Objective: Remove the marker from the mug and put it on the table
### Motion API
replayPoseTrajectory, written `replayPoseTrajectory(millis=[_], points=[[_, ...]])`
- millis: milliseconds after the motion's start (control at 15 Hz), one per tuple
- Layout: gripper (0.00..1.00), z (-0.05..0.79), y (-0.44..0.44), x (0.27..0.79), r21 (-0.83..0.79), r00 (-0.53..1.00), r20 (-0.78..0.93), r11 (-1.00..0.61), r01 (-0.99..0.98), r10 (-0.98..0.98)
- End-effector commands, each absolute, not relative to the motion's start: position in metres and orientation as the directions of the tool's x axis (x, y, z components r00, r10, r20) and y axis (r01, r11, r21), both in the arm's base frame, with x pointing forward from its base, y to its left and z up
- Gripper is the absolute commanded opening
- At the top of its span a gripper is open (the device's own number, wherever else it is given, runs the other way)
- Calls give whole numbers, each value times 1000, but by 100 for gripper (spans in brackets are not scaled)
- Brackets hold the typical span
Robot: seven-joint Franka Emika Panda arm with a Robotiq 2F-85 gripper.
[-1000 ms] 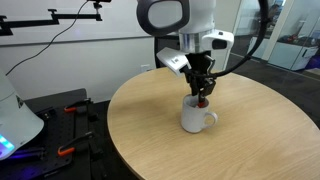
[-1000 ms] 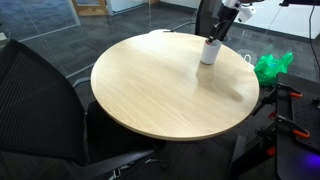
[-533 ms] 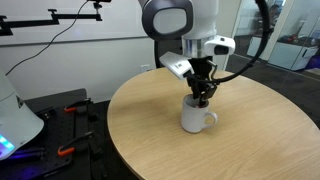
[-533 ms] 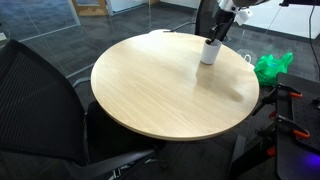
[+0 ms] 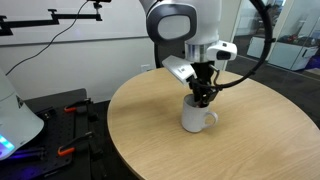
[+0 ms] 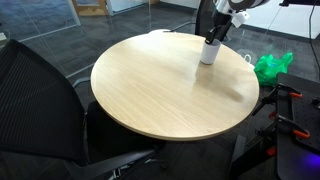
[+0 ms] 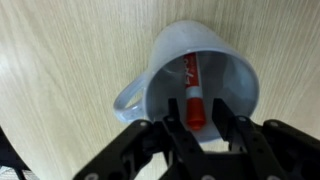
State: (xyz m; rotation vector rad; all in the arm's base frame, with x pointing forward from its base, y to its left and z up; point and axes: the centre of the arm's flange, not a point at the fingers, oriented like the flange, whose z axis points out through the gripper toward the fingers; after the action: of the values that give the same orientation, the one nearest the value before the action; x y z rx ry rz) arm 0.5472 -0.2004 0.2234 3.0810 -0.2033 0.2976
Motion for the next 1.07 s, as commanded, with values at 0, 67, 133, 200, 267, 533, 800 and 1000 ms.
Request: replayPoseTrajectory(millis=[0,67,133,200,267,533,800,1000], points=[[42,220,-204,556,22,976,194,-994,-104,-98],[42,219,-204,557,21,976,196,-994,-103,-96],[41,219,-204,557,21,976,195,-994,-103,-97],[29,218,-204,557,21,976,195,-995,-101,-95],[16,217,-204,557,20,976,194,-995,-101,-95],[4,216,-203,557,22,976,197,-995,-97,-91],[5,221,-199,550,30,976,197,-994,-104,-96],[5,231,-192,537,49,971,224,-995,-92,-79]])
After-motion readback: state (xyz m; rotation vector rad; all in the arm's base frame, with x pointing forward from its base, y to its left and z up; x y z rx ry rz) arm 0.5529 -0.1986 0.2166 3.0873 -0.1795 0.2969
